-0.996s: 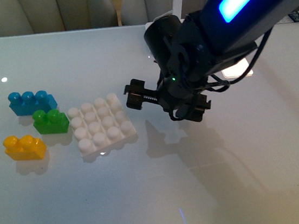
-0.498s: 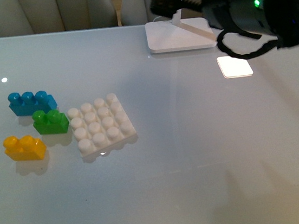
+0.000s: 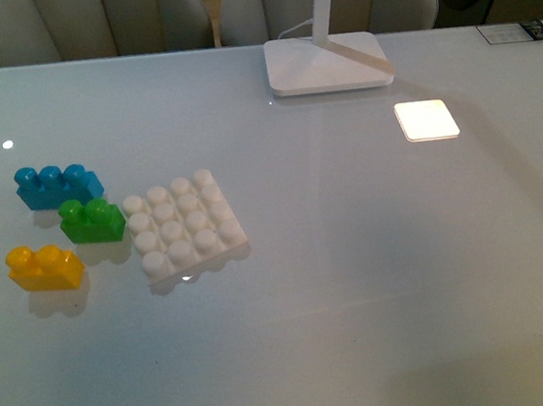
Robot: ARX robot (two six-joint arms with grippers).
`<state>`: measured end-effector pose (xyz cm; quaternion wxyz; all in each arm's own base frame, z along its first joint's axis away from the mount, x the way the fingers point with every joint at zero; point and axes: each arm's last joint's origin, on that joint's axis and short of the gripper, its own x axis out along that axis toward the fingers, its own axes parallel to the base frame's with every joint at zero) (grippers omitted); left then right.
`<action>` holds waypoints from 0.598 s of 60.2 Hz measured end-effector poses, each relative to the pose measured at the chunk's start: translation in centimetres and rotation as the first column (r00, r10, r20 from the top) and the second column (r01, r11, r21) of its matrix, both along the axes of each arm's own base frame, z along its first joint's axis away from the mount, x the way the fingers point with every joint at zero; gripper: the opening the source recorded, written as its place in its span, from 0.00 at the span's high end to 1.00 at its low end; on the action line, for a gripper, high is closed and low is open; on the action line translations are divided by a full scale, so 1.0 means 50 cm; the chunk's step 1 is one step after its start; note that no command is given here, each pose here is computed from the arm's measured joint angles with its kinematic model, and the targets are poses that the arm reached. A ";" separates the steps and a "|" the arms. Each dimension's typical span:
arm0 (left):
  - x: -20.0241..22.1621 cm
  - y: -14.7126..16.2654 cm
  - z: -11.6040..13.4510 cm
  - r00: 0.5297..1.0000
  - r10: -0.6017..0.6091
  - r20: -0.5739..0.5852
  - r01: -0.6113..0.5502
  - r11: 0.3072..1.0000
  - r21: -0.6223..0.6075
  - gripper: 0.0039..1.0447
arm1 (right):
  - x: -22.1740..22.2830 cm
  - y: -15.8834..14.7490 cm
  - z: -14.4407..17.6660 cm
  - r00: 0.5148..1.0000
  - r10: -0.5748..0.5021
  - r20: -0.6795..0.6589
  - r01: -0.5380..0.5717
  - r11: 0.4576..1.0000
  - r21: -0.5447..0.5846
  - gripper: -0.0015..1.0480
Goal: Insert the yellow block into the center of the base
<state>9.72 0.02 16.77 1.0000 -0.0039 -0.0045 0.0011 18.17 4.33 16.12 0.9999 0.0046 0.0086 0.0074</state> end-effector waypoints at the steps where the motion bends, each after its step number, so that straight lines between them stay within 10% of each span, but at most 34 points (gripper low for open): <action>1: 0.000 0.000 0.000 1.000 0.000 0.000 0.000 1.000 0.000 0.07 | -0.004 -0.003 0.000 1.000 0.002 0.000 -0.002 1.000 -0.004 0.98; 36: 0.000 0.000 0.000 1.000 0.000 0.000 0.000 1.000 0.000 0.07 | -0.087 -0.079 0.009 1.000 0.003 0.012 -0.003 1.000 -0.003 0.98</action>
